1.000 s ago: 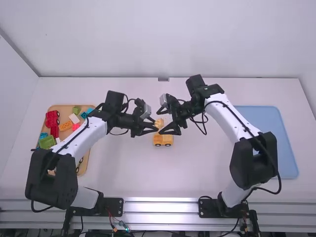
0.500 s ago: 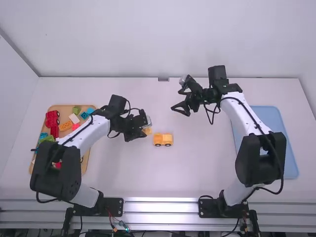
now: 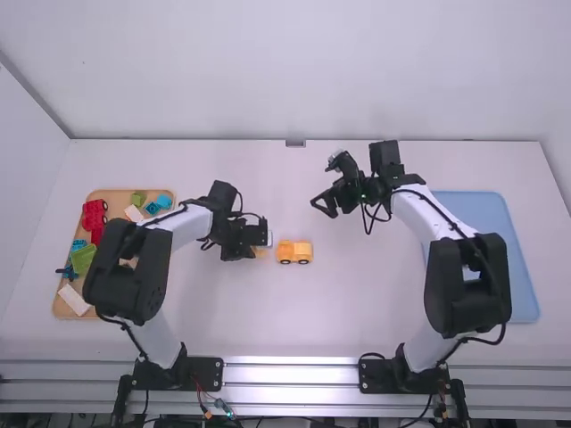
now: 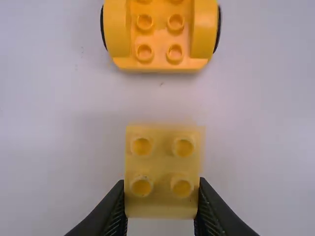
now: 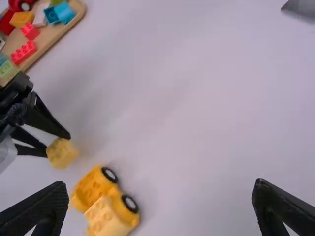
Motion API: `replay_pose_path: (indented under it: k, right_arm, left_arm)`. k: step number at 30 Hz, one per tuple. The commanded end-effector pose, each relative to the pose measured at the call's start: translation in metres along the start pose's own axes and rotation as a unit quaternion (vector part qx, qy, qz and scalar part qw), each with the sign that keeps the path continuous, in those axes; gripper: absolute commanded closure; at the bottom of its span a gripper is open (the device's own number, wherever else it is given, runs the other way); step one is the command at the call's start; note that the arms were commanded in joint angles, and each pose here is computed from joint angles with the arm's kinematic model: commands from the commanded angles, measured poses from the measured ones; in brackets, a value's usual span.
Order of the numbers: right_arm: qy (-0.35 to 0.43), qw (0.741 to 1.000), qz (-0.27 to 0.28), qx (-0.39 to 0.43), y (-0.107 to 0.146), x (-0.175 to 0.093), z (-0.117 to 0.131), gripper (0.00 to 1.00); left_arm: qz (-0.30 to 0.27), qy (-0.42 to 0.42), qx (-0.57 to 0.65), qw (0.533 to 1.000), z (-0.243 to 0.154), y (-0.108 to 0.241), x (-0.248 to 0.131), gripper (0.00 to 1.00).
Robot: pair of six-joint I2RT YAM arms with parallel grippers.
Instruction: Assemble lego blocks to make yellow taxi
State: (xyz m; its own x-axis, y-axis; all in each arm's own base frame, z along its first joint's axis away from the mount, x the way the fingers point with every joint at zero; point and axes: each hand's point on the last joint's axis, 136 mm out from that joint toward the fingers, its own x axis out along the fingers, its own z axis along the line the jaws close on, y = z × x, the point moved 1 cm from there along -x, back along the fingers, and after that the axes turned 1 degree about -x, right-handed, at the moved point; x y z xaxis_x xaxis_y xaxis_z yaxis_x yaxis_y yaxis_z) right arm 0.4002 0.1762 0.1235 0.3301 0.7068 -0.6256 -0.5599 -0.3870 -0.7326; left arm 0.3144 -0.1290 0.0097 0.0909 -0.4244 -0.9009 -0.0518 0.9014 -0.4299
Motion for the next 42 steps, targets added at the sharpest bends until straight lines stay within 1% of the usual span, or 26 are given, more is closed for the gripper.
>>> replay_pose_path:
  k: [1,5,7,9,10,11,12,14,16,17,18,19,20,22,25,27,28,30,31,32,34,35,39,42]
  right_arm:
    - [0.019,1.000,-0.010,0.014,0.005,-0.003,0.002,0.02]
    - [0.081,0.996,-0.033,0.016,0.005,-0.007,-0.004,0.02]
    - [0.109,0.993,-0.050,0.005,0.003,-0.012,-0.004,0.02]
    - [0.118,0.991,-0.061,-0.008,0.001,-0.015,0.001,0.02]
    - [0.118,0.991,-0.063,-0.011,0.000,-0.015,0.004,0.02]
    - [0.119,0.991,-0.064,-0.015,0.000,-0.015,0.006,0.02]
    - [0.117,0.991,-0.064,-0.016,0.000,-0.015,0.009,0.02]
    - [0.115,0.991,-0.062,-0.016,0.001,-0.015,0.011,0.02]
    - [0.114,0.992,-0.059,-0.015,0.002,-0.014,0.011,0.02]
    - [0.112,0.992,-0.058,-0.014,0.003,-0.014,0.012,0.02]
    - [0.111,0.992,-0.058,-0.014,0.003,-0.014,0.013,0.02]
    - [0.110,0.992,-0.057,-0.013,0.004,-0.014,0.013,0.02]
    - [0.110,0.992,-0.055,-0.013,0.004,-0.014,0.013,0.02]
    - [0.111,0.992,-0.053,-0.015,0.005,-0.014,0.012,0.02]
    - [0.111,0.992,-0.051,-0.014,0.006,-0.014,0.013,0.02]
    - [0.109,0.993,-0.050,-0.013,0.007,-0.014,0.013,0.02]
    - [0.109,0.993,-0.049,-0.012,0.007,-0.013,0.013,0.02]
    - [0.108,0.993,-0.047,-0.011,0.008,-0.013,0.014,0.02]
    - [0.108,0.993,-0.048,-0.012,0.008,-0.013,0.014,0.02]
    - [0.108,0.993,-0.048,-0.011,0.008,-0.013,0.014,0.02]
    - [0.109,0.993,-0.051,-0.014,0.007,-0.013,0.013,0.02]
    - [0.109,0.993,-0.051,-0.014,0.007,-0.013,0.013,0.02]
    - [0.108,0.993,-0.049,-0.012,0.008,-0.013,0.014,0.02]
    - [0.108,0.993,-0.047,-0.011,0.009,-0.013,0.014,0.02]
  left_arm:
    - [0.005,0.006,0.018,1.000,0.001,-0.001,0.005,0.98]
    - [0.003,0.011,0.029,1.000,0.000,-0.001,0.006,0.98]
    - [0.003,0.008,0.029,1.000,0.001,-0.001,0.007,0.89]
    - [0.003,0.008,0.029,1.000,0.001,-0.001,0.007,0.82]
    - [0.003,0.008,0.028,1.000,0.001,0.000,0.007,0.81]
    - [0.004,0.008,0.026,1.000,0.001,0.001,0.006,0.76]
    - [0.003,0.009,0.023,1.000,0.001,0.001,0.006,0.69]
    - [0.002,0.010,0.023,1.000,0.001,0.000,0.006,0.67]
    - [0.002,0.009,0.023,1.000,0.001,0.001,0.006,0.55]
    - [0.002,0.009,0.024,1.000,0.001,0.000,0.007,0.45]
    - [0.002,0.010,0.024,1.000,0.000,0.000,0.007,0.41]
    - [0.002,0.011,0.025,1.000,0.000,0.000,0.007,0.31]
    - [0.002,0.012,0.027,1.000,-0.001,-0.001,0.007,0.01]
    - [-0.004,0.013,0.026,1.000,-0.001,-0.003,0.007,0.01]
    - [-0.053,0.014,0.026,0.998,0.001,-0.013,0.004,0.01]
    - [-0.109,0.023,0.027,0.993,0.000,-0.023,-0.003,0.01]
    - [-0.123,0.024,0.024,0.992,-0.001,-0.024,-0.005,0.01]
    - [-0.184,0.026,0.017,0.982,-0.002,-0.026,-0.014,0.01]
    - [-0.224,0.022,0.013,0.974,-0.003,-0.027,-0.018,0.01]
    - [-0.228,0.021,0.013,0.973,-0.003,-0.027,-0.018,0.01]
    - [-0.283,0.005,0.002,0.959,-0.003,-0.026,-0.018,0.01]
    - [-0.296,-0.001,-0.012,0.955,-0.002,-0.024,-0.016,0.01]
    - [-0.302,-0.012,-0.065,0.951,0.002,-0.014,-0.002,0.01]
    - [-0.307,-0.008,-0.073,0.949,-0.002,-0.009,0.009,0.01]
